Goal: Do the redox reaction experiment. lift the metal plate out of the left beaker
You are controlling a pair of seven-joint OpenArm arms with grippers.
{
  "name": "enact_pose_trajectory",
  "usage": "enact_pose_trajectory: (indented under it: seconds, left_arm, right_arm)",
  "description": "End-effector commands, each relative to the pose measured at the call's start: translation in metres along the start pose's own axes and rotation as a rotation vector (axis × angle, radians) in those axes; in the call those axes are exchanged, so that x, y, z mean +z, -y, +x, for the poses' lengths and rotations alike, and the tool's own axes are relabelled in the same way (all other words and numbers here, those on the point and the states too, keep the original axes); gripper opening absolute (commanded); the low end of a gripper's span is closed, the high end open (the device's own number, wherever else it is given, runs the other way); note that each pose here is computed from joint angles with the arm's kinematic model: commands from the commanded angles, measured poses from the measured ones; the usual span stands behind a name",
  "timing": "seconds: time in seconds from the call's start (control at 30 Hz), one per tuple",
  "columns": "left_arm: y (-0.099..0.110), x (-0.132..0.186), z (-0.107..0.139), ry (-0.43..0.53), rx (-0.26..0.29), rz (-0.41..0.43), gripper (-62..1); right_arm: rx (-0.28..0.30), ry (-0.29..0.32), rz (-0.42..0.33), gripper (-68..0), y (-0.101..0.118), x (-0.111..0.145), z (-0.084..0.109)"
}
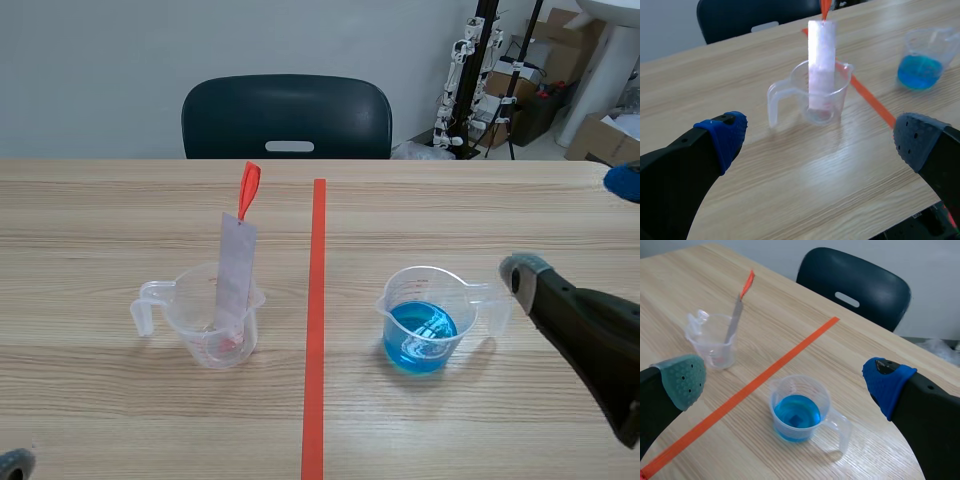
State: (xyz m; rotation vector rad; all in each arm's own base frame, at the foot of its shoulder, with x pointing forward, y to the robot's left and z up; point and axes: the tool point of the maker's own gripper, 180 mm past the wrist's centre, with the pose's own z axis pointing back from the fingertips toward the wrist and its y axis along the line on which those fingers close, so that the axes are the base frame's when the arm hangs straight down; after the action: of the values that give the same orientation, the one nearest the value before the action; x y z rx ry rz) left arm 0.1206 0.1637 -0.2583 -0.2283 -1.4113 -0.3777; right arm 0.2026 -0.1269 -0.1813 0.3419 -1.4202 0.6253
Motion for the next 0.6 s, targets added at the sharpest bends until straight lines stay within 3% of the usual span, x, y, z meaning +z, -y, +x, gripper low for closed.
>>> enact_pose_trajectory:
  seconds: [0.0, 0.1, 0.3, 0.43, 0.57]
  left_arm:
    - [-0.003, -0.002, -0.001, 0.047, 0.012, 0.014, 1.0]
    - [-0.003, 0.004, -0.022, 0.054, 0.018, 0.008, 1.0]
    - [0.002, 0.011, -0.064, 0.065, 0.065, 0.013, 1.0]
    - [0.023, 0.018, -0.094, 0.058, 0.104, -0.006, 1.0]
    - [0.041, 0.020, -0.116, 0.074, 0.150, -0.015, 1.0]
  right_arm:
    - [0.017, 0.029, -0.032, 0.4, 0.006, -0.003, 0.009]
    - [-0.013, 0.038, -0.048, 0.4, 0.009, -0.003, 0.011]
    - [-0.015, 0.047, 0.054, 0.4, -0.005, -0.006, 0.016]
    - [0.017, 0.056, 0.098, 0.4, -0.005, -0.013, 0.023]
    - [-0.043, 0.070, 0.127, 0.4, -0.005, -0.018, 0.031]
